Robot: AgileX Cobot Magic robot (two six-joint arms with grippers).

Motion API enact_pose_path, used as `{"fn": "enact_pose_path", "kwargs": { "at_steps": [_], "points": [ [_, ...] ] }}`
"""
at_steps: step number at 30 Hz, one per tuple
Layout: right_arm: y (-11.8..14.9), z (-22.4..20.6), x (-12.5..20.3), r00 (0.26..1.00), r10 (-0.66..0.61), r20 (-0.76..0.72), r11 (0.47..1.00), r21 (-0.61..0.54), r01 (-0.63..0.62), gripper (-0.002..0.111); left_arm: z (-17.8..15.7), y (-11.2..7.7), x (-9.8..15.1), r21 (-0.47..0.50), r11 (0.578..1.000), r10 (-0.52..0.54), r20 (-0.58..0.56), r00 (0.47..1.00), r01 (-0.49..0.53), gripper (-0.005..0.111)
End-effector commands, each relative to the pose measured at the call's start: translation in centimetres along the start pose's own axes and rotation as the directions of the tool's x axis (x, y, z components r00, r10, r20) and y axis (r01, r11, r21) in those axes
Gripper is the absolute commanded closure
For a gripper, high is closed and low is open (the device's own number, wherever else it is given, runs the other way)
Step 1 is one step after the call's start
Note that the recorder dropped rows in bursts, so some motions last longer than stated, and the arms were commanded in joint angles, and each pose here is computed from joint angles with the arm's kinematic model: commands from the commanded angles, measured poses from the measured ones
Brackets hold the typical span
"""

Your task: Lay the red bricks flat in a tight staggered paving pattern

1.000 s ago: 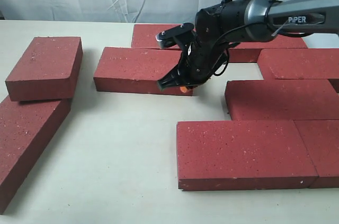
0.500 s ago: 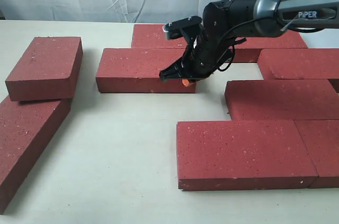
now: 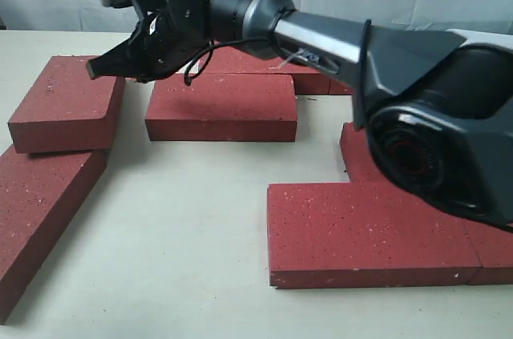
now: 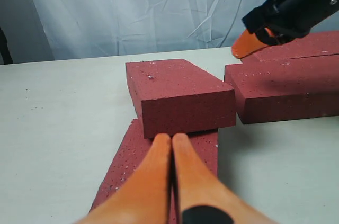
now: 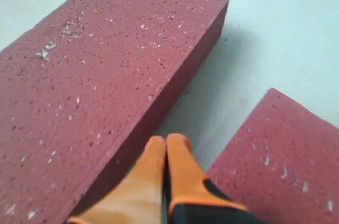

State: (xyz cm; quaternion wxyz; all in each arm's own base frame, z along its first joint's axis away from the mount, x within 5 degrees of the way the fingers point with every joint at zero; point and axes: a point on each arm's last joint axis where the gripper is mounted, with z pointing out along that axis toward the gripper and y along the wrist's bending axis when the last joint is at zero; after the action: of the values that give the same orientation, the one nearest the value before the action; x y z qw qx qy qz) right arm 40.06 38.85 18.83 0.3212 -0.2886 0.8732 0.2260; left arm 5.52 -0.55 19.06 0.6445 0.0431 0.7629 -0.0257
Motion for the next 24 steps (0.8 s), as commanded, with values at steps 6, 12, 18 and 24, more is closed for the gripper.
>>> {"fn": "enact_pose_path", "kwargs": {
  "at_steps": [6,12,18,24],
  "points": [
    [-1.1,4.9,1.3,1.0,0.013,0.002,1.0,0.007,-0.013,0.109,0.0,0.0,-0.1,-0.004,1.0,-0.004,0.017,1.0,0.004,0.107],
    [-2.3,4.8,1.8,0.998,0.021,-0.062,0.997,0.072,-0.017,0.109,0.0,0.0,-0.1,-0.004,1.0,-0.004,0.017,1.0,0.004,0.107],
    [-3.7,4.4,2.4,0.987,0.041,-0.152,0.995,0.099,-0.026,0.109,0.0,0.0,-0.1,-0.004,1.0,-0.004,0.017,1.0,0.004,0.107],
    [-5.0,3.2,2.2,0.977,0.055,-0.206,0.99,0.14,-0.026,0.109,0.0,0.0,-0.1,-0.004,1.0,-0.004,0.017,1.0,0.004,0.107]
  ]
}}
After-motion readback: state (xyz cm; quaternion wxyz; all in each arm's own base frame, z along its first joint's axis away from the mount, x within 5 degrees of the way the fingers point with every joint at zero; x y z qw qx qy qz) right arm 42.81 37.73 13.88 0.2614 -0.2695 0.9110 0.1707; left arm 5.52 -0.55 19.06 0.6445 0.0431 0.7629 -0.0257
